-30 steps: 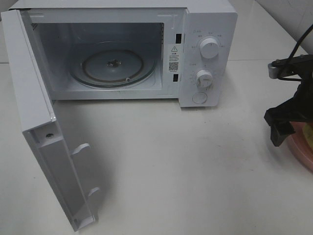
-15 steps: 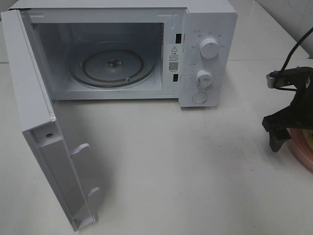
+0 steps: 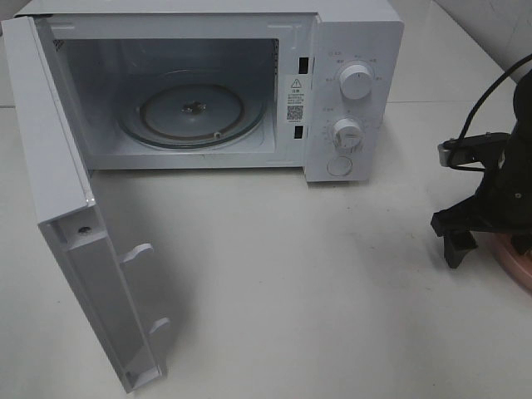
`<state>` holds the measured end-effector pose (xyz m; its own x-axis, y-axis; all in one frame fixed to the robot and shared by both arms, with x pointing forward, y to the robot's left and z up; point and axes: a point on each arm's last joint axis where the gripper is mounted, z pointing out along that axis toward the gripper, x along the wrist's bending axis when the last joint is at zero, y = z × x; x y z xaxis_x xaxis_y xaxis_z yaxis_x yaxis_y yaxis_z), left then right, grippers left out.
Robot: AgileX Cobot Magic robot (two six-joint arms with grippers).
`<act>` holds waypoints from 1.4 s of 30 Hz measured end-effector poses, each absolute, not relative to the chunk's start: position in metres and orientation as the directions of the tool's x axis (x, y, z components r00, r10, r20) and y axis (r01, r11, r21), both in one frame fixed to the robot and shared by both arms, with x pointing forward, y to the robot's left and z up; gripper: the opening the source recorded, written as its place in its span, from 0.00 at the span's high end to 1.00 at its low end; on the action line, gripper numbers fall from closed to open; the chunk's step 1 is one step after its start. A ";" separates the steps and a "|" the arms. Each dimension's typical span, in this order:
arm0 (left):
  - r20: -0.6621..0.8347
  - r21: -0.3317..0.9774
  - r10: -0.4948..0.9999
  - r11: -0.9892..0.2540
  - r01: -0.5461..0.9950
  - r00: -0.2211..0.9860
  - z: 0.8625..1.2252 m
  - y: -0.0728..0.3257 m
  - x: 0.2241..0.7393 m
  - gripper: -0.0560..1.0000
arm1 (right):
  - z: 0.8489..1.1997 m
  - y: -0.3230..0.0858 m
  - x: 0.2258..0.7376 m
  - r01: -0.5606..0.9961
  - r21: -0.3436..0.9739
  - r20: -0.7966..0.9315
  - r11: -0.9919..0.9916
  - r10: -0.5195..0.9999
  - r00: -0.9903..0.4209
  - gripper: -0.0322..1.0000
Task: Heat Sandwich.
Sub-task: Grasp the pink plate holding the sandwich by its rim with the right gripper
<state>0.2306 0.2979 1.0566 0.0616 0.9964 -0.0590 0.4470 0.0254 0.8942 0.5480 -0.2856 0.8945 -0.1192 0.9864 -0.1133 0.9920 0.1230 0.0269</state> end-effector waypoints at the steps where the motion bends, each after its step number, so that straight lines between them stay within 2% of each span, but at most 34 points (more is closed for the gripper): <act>1: -0.059 0.894 0.996 0.025 0.447 0.062 1.057 0.298 0.231 0.01 | 0.891 -0.285 0.549 0.992 0.026 -0.112 0.124 0.986 -0.120 0.13; 14: -0.059 0.894 0.996 0.025 0.447 0.062 1.057 0.298 0.231 0.01 | 0.888 -0.285 0.549 0.992 0.020 -0.113 0.126 0.986 -0.123 0.16; 19: -0.059 0.894 0.996 0.025 0.447 0.062 1.057 0.298 0.231 0.01 | 0.888 -0.287 0.549 0.990 0.021 -0.126 0.136 0.983 -0.132 0.23; 22: -0.059 0.894 0.996 0.025 0.447 0.062 1.057 0.298 0.231 0.01 | 0.889 -0.289 0.550 0.992 0.025 -0.148 0.123 0.982 -0.118 0.38; 23: -0.059 0.894 0.996 0.025 0.447 0.062 1.057 0.298 0.231 0.01 | 0.889 -0.289 0.550 0.992 0.025 -0.148 0.123 0.982 -0.118 0.38; 24: -0.059 0.894 0.996 0.025 0.447 0.062 1.057 0.298 0.231 0.01 | 0.889 -0.290 0.550 0.994 0.031 -0.168 0.106 0.981 -0.099 0.48; 26: -0.059 0.894 0.996 0.025 0.447 0.062 1.057 0.298 0.231 0.01 | 0.889 -0.292 0.551 0.996 0.039 -0.189 0.078 0.980 -0.069 0.62; 27: -0.059 0.894 0.996 0.025 0.447 0.062 1.057 0.298 0.231 0.01 | 0.890 -0.294 0.551 0.998 0.043 -0.207 0.054 0.977 -0.044 0.78; 28: -0.059 0.894 0.996 0.025 0.447 0.062 1.057 0.298 0.231 0.01 | 0.890 -0.294 0.551 0.998 0.043 -0.207 0.054 0.977 -0.044 0.78; 30: -0.059 0.894 0.996 0.025 0.447 0.062 1.057 0.298 0.231 0.01 | 0.890 -0.295 0.551 0.998 0.045 -0.217 0.046 0.976 -0.036 0.88; 31: -0.059 0.894 0.996 0.025 0.447 0.062 1.057 0.298 0.231 0.01 | 0.891 -0.296 0.551 0.998 0.043 -0.223 0.047 0.974 -0.036 0.91; 42: -0.059 0.894 0.996 0.025 0.447 0.062 1.057 0.298 0.231 0.01 | 0.891 -0.296 0.551 0.998 0.038 -0.229 0.049 0.973 -0.039 0.91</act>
